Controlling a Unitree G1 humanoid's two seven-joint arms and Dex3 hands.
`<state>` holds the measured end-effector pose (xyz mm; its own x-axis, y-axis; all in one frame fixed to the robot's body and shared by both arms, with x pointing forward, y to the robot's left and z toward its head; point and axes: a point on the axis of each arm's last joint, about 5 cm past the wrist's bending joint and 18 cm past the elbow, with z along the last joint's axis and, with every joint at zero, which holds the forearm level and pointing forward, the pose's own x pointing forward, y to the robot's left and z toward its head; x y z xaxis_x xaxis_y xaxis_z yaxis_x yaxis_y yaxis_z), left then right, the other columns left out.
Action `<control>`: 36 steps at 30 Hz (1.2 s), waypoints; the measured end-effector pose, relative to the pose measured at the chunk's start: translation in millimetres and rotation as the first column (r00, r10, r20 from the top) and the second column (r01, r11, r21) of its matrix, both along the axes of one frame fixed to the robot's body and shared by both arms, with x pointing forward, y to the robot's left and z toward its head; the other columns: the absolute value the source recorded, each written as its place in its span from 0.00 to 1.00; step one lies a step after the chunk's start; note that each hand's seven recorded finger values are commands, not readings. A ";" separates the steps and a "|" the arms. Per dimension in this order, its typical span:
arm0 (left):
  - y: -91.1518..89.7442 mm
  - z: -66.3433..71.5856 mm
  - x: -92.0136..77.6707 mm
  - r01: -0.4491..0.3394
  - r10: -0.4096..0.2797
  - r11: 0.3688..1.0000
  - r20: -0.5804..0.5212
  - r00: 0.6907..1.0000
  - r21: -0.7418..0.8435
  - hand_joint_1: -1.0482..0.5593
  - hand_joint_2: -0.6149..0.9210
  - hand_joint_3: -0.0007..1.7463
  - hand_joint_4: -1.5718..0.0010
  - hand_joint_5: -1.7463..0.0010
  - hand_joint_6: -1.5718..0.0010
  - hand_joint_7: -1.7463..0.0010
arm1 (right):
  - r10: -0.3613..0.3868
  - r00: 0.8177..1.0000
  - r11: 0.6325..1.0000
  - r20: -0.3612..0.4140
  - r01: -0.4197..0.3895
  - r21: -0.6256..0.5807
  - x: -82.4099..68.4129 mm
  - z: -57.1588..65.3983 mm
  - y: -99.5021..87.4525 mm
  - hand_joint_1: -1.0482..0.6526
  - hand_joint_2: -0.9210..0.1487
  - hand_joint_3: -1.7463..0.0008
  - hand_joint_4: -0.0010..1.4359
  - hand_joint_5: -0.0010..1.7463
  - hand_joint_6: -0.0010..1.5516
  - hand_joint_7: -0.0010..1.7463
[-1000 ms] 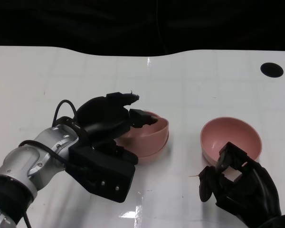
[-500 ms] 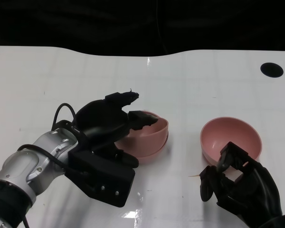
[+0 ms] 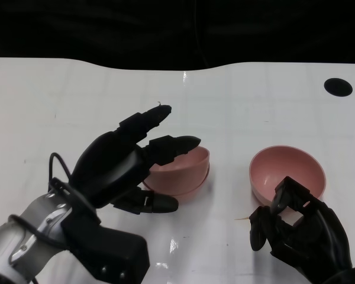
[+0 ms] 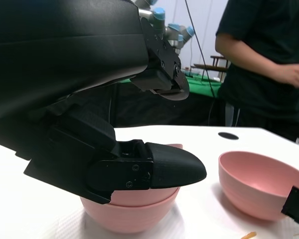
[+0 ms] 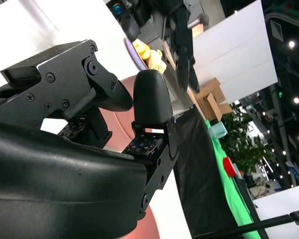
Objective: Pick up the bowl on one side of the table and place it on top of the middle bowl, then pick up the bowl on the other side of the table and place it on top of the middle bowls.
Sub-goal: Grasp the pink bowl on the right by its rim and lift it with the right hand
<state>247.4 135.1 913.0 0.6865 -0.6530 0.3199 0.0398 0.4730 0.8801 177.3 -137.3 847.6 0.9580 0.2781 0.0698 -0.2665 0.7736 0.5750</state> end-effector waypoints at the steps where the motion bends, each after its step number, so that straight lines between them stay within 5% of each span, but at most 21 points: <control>1: 2.0 -0.5 -2.4 -0.004 0.004 1.000 -0.005 1.000 -0.023 0.12 1.00 0.31 0.92 0.98 0.66 0.99 | -0.002 1.000 1.000 -0.006 0.002 0.000 -0.1 0.1 0.1 0.61 0.34 0.30 0.66 1.00 0.47 0.96; 6: 12.3 4.2 -14.7 -0.003 0.013 0.976 0.047 0.999 -0.218 0.22 1.00 0.22 0.84 0.94 0.59 0.97 | 0.001 1.000 1.000 -0.014 -0.001 0.002 0.2 2.0 0.0 0.62 0.34 0.29 0.66 1.00 0.46 0.98; 9: 15.1 13.0 -20.2 0.006 0.037 0.907 0.094 0.995 -0.422 0.44 1.00 0.10 0.64 0.85 0.47 0.94 | 0.004 1.000 1.000 -0.020 -0.004 0.005 0.3 2.5 -0.2 0.62 0.35 0.29 0.66 1.00 0.45 0.98; 11: 16.0 15.8 -25.4 0.008 0.056 0.849 0.105 0.993 -0.528 0.56 1.00 0.13 0.52 0.79 0.40 0.92 | 0.004 1.000 1.000 -0.020 -0.004 0.005 0.4 2.5 -0.3 0.62 0.35 0.29 0.66 1.00 0.45 0.98; 13: 20.0 17.5 -32.7 -0.013 0.074 0.794 0.075 0.994 -0.607 0.64 0.96 0.25 0.48 0.61 0.34 0.88 | 0.002 1.000 1.000 -0.020 -0.002 0.005 0.5 2.4 -0.6 0.62 0.35 0.29 0.66 1.00 0.45 0.98; 15: 24.7 19.6 -40.0 -0.044 0.062 0.732 0.002 0.998 -0.679 0.70 0.85 0.51 0.50 0.33 0.34 0.64 | 0.001 1.000 1.000 -0.021 -0.001 0.005 0.6 2.3 -0.9 0.62 0.35 0.29 0.66 1.00 0.45 0.98; 16: 27.2 20.4 -43.6 -0.063 0.048 0.698 -0.041 0.998 -0.713 0.74 0.80 0.64 0.51 0.20 0.40 0.43 | 0.003 1.000 1.000 -0.019 -0.002 0.007 0.7 2.1 -1.2 0.62 0.35 0.29 0.66 1.00 0.45 0.98; 19: 34.1 20.0 -52.6 -0.134 -0.036 0.575 -0.189 0.981 -0.807 0.79 0.76 0.86 0.42 0.02 0.47 0.08 | 0.004 1.000 1.000 -0.021 -0.004 0.009 0.7 1.5 -1.3 0.62 0.36 0.29 0.67 1.00 0.45 0.98; 23: 45.8 16.9 -67.4 -0.275 -0.193 0.389 -0.370 0.909 -0.879 0.78 0.75 0.96 0.33 0.00 0.44 0.00 | 0.004 1.000 1.000 -0.019 -0.004 0.009 1.0 1.8 -1.5 0.61 0.36 0.29 0.67 1.00 0.46 0.98; 27: 58.9 12.8 -82.6 -0.382 -0.325 0.291 -0.466 0.823 -0.877 0.77 0.79 0.92 0.32 0.00 0.44 0.00 | 0.006 1.000 1.000 -0.019 -0.006 0.006 1.1 1.9 -2.1 0.62 0.36 0.29 0.67 1.00 0.45 0.98; 32: 74.7 4.2 -97.8 -0.480 -0.434 0.283 -0.557 0.708 -0.830 0.76 0.86 0.89 0.32 0.00 0.45 0.00 | 0.006 1.000 1.000 -0.018 -0.006 -0.002 1.1 2.2 -3.4 0.62 0.37 0.29 0.67 1.00 0.46 0.97; 36: 82.4 -1.1 -100.5 -0.483 -0.477 0.329 -0.584 0.656 -0.811 0.76 0.88 0.88 0.32 0.00 0.45 0.00 | -0.006 1.000 1.000 0.005 0.006 -0.022 1.0 3.0 -4.0 0.63 0.35 0.28 0.66 1.00 0.45 0.97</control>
<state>146.9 217.5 911.9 0.9515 -0.2816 0.1239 0.3074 0.8540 -0.4198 178.3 -141.2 850.6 0.9594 0.2738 0.0684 -0.2644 0.7876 0.5566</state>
